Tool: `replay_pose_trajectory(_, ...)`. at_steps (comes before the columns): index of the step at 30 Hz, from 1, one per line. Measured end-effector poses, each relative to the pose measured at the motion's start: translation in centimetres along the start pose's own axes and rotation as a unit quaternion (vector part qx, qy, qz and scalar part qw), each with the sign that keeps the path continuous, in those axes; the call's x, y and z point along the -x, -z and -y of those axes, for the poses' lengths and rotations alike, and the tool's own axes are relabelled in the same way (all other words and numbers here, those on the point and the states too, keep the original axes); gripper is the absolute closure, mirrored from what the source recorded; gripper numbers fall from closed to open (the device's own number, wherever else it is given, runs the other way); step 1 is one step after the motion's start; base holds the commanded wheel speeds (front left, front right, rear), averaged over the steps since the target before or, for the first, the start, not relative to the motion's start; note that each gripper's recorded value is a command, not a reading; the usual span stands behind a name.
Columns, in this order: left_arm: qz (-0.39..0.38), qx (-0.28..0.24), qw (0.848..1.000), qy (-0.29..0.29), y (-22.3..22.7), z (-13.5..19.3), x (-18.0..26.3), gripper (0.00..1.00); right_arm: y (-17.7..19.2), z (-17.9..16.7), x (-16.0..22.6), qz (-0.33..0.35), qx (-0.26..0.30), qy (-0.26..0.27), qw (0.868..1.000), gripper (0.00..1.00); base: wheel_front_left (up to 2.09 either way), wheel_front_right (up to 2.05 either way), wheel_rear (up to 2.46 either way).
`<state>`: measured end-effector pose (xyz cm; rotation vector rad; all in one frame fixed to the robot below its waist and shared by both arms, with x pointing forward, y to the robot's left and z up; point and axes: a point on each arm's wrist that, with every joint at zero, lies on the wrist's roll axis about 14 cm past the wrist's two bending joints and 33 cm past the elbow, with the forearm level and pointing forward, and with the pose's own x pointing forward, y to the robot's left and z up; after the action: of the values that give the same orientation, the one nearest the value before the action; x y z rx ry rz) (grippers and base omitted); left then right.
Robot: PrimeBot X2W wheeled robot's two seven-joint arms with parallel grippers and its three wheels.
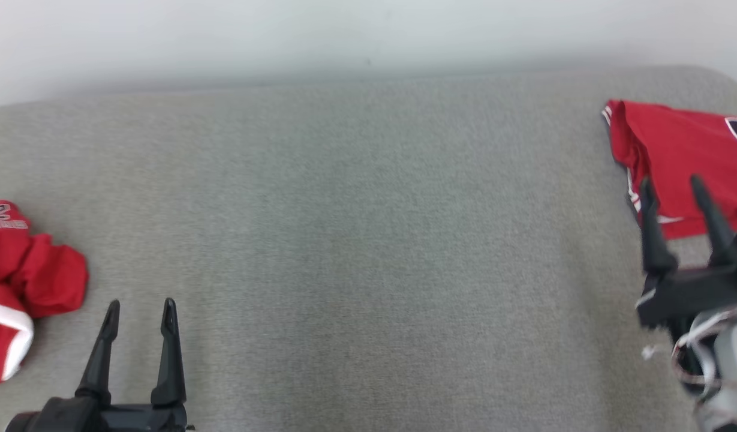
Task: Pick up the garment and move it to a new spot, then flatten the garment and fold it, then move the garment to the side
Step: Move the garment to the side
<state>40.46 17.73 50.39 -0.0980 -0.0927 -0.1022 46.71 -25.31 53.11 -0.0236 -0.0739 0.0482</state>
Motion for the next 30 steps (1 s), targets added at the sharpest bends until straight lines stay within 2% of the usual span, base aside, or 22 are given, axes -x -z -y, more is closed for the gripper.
replay_pose_trajectory(7, 0.017, -0.004, 1.000, -0.021, -1.7, -1.1, 2.1, 0.00, 0.8, -3.8, 3.4, -0.005, -0.057, -0.015, 0.998, 0.00, 0.00, 0.00, 0.00)
replay_pose_trajectory(15, 0.028, -0.001, 0.999, -0.031, -2.6, -1.3, 3.6, 0.00, 1.4, -6.8, 6.9, -0.015, -0.095, -0.023, 0.995, 0.00, 0.00, 0.00, 0.00)
replay_pose_trajectory(21, 0.027, 0.003, 0.999, -0.034, -2.6, -1.4, 4.4, 0.00, 2.1, -7.6, 9.0, -0.024, -0.108, -0.017, 0.994, 0.00, 0.00, 0.00, 0.00)
replay_pose_trajectory(30, 0.017, 0.008, 0.999, -0.037, -2.0, -1.3, 5.5, 0.00, 1.8, -7.8, 10.0, -0.024, -0.119, -0.010, 0.993, 0.00, 0.00, 0.00, 0.00)
